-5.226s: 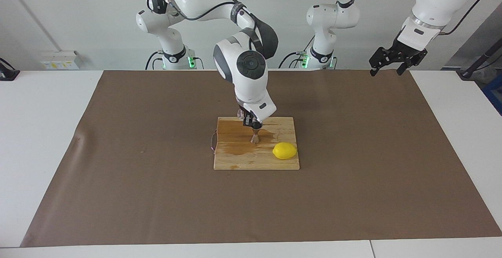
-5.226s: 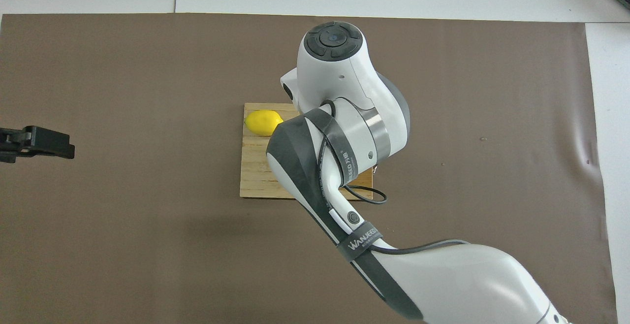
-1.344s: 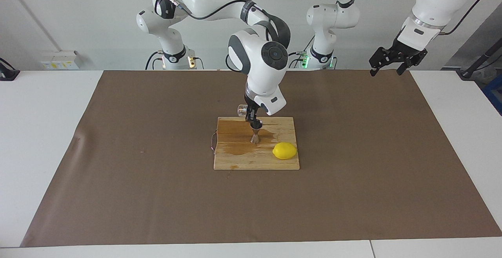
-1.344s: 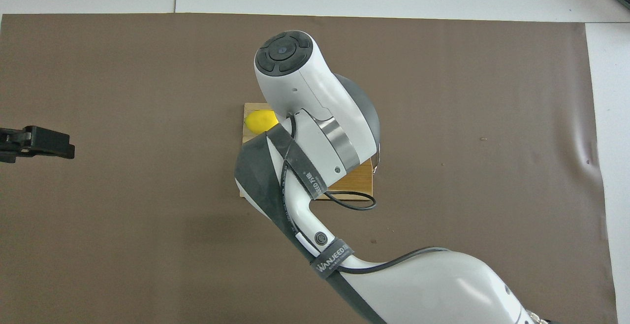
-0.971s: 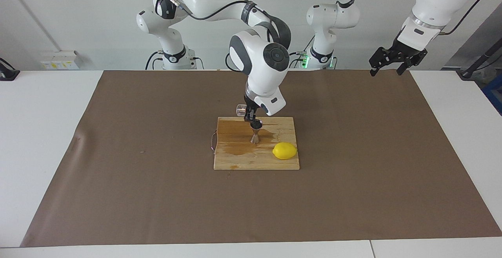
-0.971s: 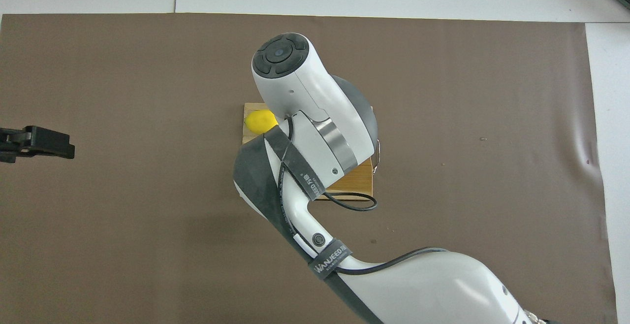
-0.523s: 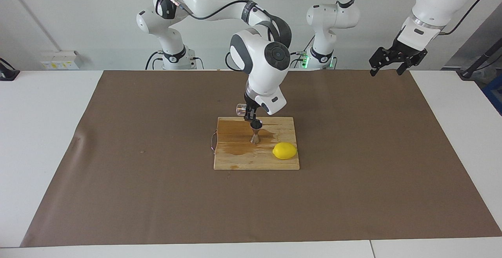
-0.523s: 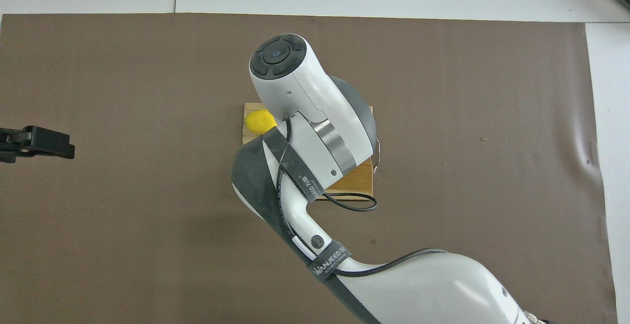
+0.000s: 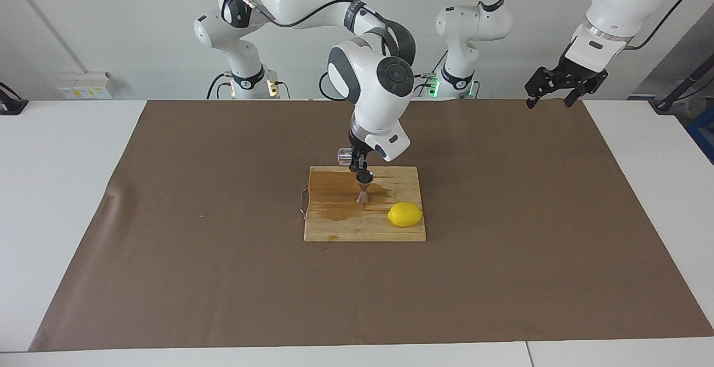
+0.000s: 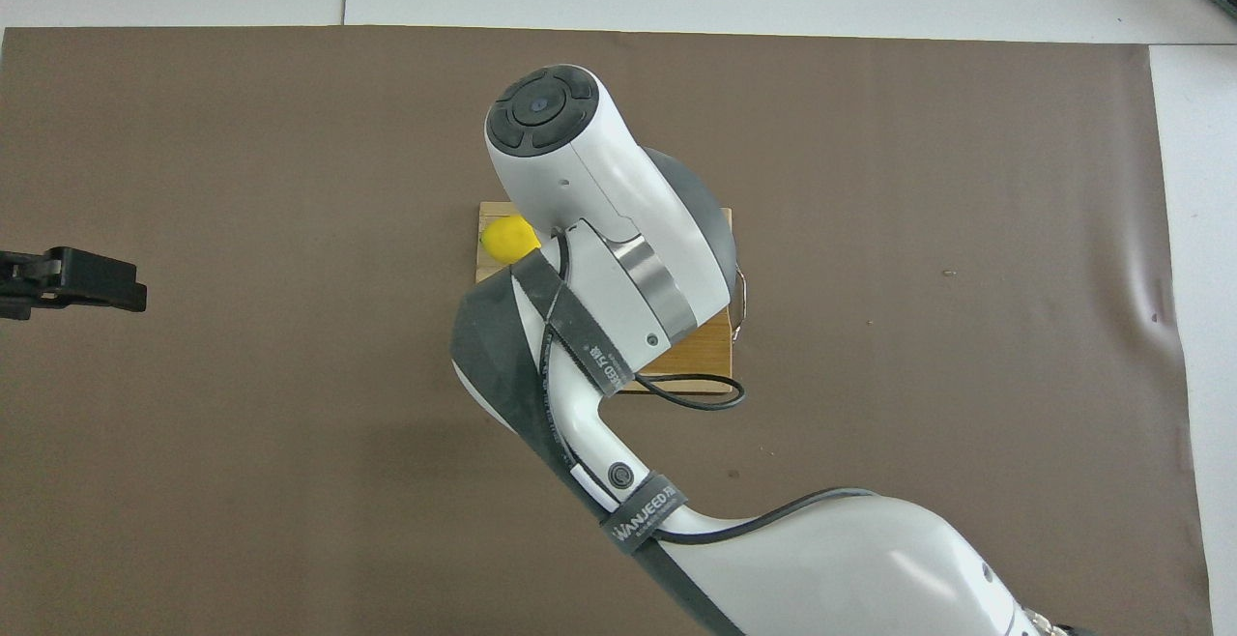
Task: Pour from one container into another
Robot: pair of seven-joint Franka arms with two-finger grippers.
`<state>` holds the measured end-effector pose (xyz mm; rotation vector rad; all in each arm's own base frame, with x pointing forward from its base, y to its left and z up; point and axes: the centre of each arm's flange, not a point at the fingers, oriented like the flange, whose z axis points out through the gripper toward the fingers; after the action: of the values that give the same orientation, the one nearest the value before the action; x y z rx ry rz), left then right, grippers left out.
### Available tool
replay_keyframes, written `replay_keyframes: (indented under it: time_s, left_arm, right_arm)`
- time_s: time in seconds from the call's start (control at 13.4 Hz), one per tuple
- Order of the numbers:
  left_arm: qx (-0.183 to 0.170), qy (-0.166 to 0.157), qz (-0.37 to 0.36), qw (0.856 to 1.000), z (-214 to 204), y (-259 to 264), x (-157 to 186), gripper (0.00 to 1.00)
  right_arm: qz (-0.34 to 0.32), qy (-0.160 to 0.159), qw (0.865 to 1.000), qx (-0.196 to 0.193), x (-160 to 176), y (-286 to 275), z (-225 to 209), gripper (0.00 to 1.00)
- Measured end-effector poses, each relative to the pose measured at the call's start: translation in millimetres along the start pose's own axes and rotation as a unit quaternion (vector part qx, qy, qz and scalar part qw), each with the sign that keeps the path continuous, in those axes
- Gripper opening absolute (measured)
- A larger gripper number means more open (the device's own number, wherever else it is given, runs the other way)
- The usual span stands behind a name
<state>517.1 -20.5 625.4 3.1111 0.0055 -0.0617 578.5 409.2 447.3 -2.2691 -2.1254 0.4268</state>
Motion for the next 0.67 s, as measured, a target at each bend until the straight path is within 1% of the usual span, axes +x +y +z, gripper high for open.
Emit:
replay_keyframes:
  time_s: [0.67]
  left_arm:
    - [0.000, 0.000, 0.000, 1.000, 0.0, 0.0, 0.0, 1.00]
  right_arm:
    - [-0.003, 0.007, 1.000, -0.010, 3.9, 3.9, 0.3, 0.49]
